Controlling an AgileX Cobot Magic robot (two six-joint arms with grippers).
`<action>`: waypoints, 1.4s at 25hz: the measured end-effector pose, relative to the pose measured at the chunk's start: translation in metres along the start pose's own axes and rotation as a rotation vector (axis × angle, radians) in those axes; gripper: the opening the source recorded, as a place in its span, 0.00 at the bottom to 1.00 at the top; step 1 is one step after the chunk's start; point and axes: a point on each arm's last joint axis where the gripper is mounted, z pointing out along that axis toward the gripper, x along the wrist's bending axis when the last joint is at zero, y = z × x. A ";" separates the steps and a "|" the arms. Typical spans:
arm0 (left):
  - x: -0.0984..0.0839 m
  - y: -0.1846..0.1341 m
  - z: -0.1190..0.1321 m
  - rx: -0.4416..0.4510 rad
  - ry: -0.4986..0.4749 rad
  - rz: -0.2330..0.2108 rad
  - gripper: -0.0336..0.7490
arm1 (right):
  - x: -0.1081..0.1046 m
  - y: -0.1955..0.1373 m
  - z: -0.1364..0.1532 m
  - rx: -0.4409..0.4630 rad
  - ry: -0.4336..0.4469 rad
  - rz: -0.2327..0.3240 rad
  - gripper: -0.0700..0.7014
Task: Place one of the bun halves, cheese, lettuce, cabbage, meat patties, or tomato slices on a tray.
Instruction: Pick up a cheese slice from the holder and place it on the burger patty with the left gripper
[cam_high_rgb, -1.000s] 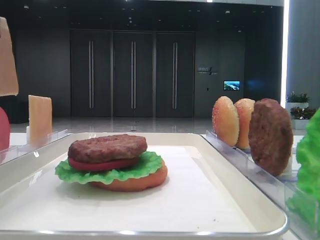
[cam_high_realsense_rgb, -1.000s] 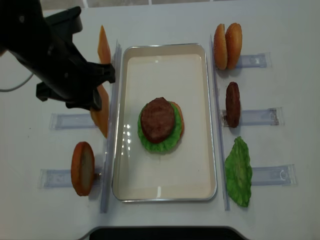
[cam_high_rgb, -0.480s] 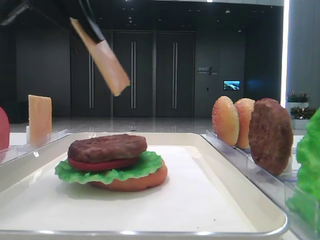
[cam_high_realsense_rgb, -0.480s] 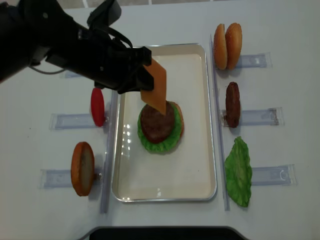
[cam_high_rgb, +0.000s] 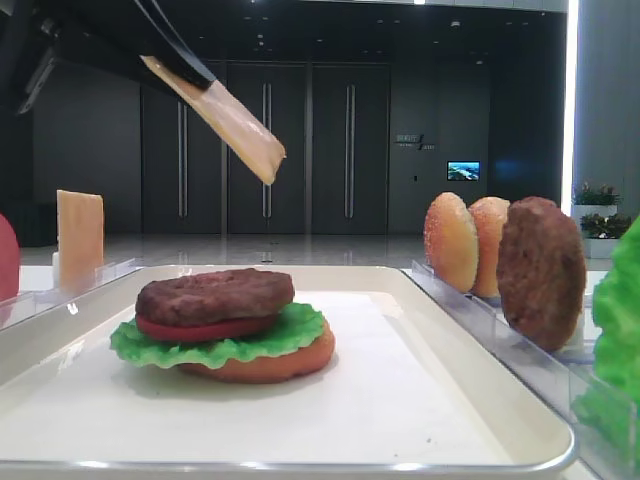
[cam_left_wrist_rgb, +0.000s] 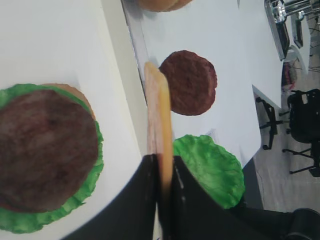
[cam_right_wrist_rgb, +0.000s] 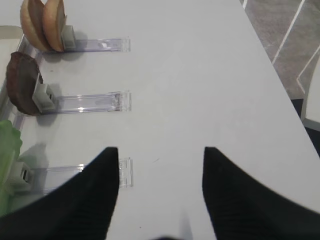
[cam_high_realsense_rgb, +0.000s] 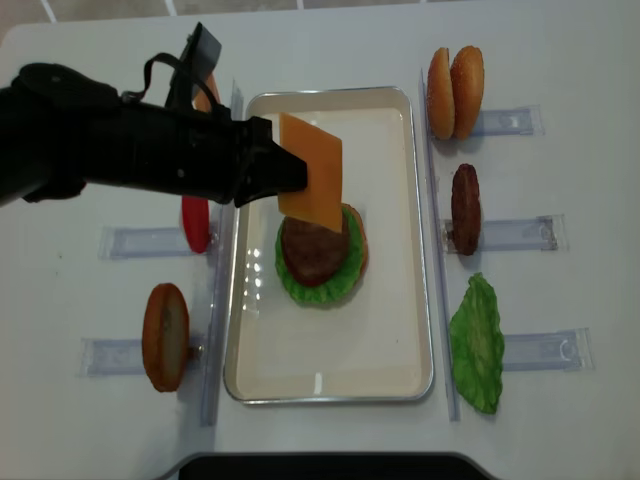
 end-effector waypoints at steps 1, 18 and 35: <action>0.001 -0.002 0.002 0.007 -0.018 -0.008 0.08 | 0.000 0.000 0.000 0.000 0.000 0.000 0.56; 0.026 -0.011 0.022 0.111 0.027 0.002 0.08 | 0.000 0.000 0.000 0.000 0.000 0.000 0.56; 0.042 -0.015 0.032 0.157 0.086 0.006 0.17 | 0.000 0.000 0.000 0.000 0.000 0.000 0.56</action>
